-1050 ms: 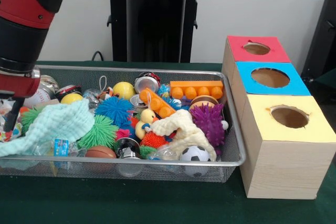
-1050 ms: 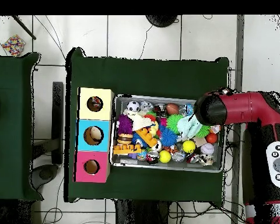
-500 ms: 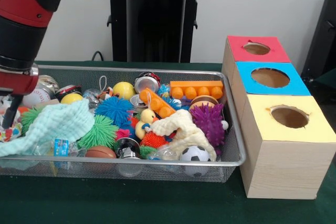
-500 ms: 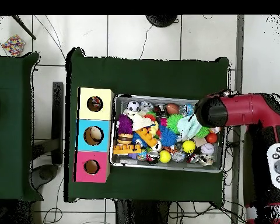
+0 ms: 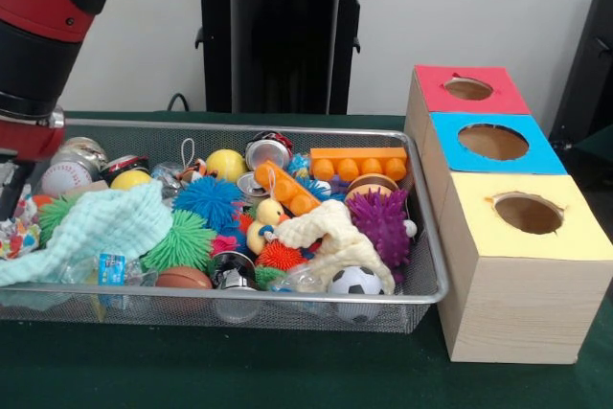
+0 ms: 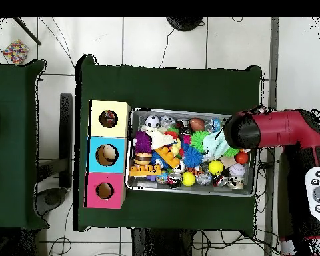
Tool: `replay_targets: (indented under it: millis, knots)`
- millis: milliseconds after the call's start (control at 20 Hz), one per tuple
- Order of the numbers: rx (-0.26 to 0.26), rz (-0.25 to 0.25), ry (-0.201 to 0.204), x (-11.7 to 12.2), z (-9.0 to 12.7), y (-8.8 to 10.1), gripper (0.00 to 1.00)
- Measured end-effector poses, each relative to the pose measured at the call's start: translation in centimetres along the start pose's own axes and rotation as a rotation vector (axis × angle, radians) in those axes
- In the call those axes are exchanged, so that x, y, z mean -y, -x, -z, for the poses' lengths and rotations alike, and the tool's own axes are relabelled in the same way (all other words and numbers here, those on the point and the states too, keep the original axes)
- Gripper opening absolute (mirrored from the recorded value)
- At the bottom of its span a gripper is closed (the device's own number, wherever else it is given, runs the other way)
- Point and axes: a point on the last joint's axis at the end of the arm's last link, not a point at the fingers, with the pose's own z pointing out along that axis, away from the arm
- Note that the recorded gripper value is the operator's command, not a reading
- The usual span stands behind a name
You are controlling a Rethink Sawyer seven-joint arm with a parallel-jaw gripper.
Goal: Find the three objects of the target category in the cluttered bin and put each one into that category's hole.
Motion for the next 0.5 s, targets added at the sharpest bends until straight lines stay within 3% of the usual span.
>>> replay_targets:
  millis: [500]
  knots:
    - [-0.025, 0.0, -0.007, 0.3, -0.3, -1.3, 1.0]
